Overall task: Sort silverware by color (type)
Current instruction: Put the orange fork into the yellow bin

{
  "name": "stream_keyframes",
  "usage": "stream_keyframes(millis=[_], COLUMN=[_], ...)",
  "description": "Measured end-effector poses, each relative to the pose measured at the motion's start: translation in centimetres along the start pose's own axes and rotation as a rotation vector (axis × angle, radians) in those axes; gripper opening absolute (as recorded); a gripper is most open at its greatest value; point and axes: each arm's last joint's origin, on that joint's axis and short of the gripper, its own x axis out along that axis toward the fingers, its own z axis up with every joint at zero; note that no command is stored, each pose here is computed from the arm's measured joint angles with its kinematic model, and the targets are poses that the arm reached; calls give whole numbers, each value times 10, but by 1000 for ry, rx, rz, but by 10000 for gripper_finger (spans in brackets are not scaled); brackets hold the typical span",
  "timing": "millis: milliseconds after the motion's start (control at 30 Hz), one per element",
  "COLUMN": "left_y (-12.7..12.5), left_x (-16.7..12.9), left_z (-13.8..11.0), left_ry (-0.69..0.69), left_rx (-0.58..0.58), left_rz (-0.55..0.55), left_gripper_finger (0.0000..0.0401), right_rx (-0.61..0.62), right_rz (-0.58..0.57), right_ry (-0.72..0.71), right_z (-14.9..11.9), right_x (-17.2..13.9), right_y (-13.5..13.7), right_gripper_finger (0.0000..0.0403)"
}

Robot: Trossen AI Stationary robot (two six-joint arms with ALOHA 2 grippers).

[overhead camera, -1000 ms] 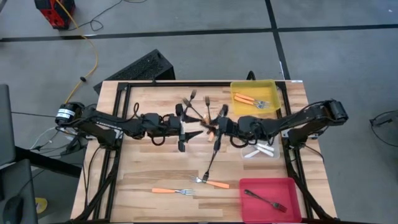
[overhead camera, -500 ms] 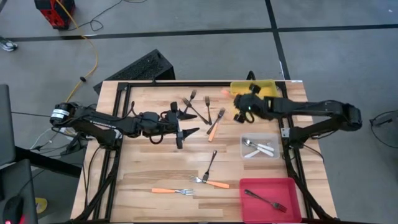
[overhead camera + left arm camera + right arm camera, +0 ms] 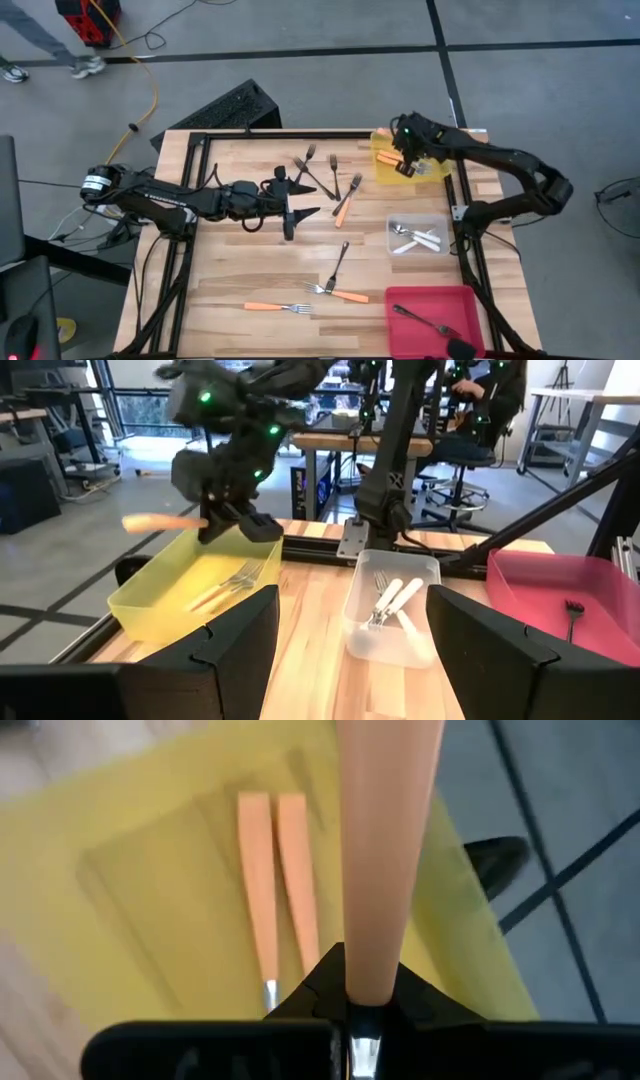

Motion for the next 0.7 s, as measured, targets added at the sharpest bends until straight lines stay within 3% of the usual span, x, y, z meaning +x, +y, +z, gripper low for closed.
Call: stream_keyframes(millis=[333, 700], left_y=[0, 0], left_x=[0, 0], left_z=[-5, -5], left_ry=[50, 55], left_rx=[-4, -13], left_rz=[3, 4], left_gripper_finger=[240, 240], right_rx=[-81, -139], right_rz=[95, 223], right_ry=[178, 239], right_z=[-13, -20], right_x=[53, 70], right_y=[-10, -5], right_gripper_finger=[40, 52])
